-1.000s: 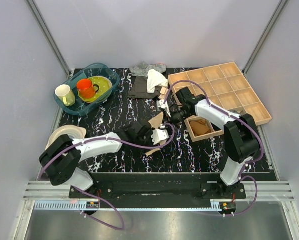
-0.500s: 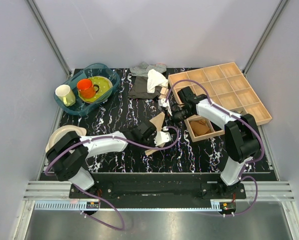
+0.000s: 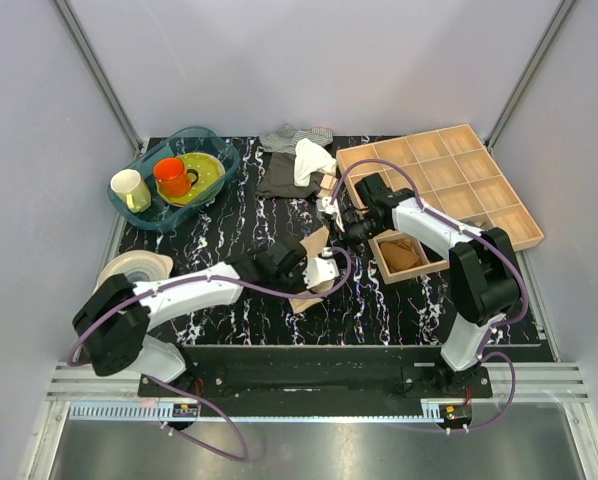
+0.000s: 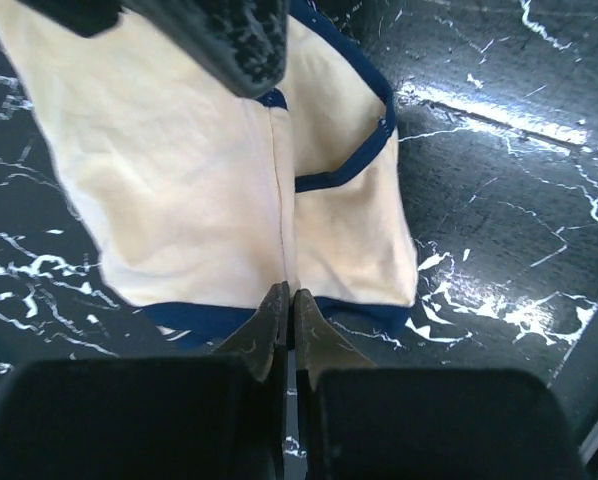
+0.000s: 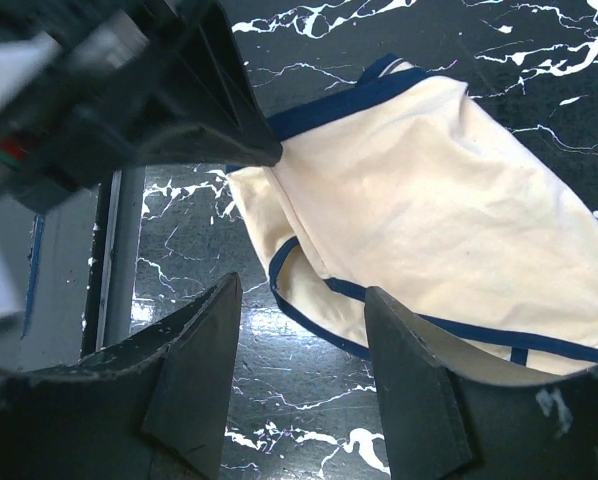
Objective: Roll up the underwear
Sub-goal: Fold the underwear at the center of the board.
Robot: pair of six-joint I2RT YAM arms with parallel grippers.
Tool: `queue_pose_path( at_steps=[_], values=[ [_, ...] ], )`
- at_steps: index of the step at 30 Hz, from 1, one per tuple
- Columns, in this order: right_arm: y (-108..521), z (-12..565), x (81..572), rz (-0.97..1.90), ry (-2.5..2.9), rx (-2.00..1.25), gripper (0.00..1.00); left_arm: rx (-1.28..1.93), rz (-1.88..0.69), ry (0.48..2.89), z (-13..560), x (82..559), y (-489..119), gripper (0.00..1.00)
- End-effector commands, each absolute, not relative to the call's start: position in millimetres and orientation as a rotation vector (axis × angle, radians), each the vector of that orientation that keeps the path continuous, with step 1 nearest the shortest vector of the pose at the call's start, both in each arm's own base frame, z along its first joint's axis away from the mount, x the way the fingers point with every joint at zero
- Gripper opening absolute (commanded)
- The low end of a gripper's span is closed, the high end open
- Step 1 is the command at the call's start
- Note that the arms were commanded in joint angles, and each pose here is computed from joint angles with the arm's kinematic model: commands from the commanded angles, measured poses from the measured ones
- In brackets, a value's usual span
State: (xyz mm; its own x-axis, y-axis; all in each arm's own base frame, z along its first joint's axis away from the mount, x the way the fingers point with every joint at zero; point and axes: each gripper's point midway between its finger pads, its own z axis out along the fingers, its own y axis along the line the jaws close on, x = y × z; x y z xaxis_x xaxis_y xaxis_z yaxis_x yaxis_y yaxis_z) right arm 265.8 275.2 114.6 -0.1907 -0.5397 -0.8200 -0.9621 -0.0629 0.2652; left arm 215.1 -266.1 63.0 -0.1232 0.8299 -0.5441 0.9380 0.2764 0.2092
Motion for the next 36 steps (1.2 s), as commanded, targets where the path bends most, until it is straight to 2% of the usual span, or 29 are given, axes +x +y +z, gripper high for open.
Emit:
queue_pose_path(
  at_steps=[1,9,17,24,27,28,30,31,33,34,36],
  values=[
    [279.4,132.5,270.3,1.197,1.697,-1.589,0.61,1.538,-0.29,1.874,104.3,217.6,-275.2,0.0],
    [277.5,127.3,271.7,1.179,1.714,-1.598,0.61,1.568,-0.415,1.911,86.9,195.0,-275.7,0.02],
    [271.3,116.7,275.8,1.126,1.745,-1.625,0.61,1.555,-0.551,2.044,63.8,179.9,-288.6,0.21],
    [261.4,111.4,273.6,1.045,1.714,-1.704,0.63,1.403,-0.556,2.113,85.2,192.9,-287.8,0.44],
    [255.9,111.0,265.7,1.011,1.619,-1.782,0.65,1.335,-0.542,2.032,106.9,197.1,-280.9,0.5],
    [253.8,108.0,261.6,0.992,1.541,-1.835,0.66,1.296,-0.514,1.985,115.4,204.8,-280.0,0.58],
    [250.8,109.9,250.9,0.988,1.431,-1.899,0.74,1.26,-0.484,1.896,127.1,204.2,-267.0,0.65],
    [249.4,106.5,243.8,0.984,1.329,-1.951,0.77,1.221,-0.47,1.831,138.6,210.3,-267.8,0.75],
    [249.5,104.9,237.0,0.983,1.238,-1.99,0.85,1.163,-0.461,1.721,154.1,213.2,-259.5,0.86],
    [250.7,102.9,234.1,0.971,1.167,-2.03,0.86,1.142,-0.46,1.691,158.1,213.6,-256.4,0.95],
    [255.4,95.9,232.4,0.967,1.14,-2.072,0.86,1.119,-0.459,1.623,163.4,213.6,-251.4,0.99]
  ],
)
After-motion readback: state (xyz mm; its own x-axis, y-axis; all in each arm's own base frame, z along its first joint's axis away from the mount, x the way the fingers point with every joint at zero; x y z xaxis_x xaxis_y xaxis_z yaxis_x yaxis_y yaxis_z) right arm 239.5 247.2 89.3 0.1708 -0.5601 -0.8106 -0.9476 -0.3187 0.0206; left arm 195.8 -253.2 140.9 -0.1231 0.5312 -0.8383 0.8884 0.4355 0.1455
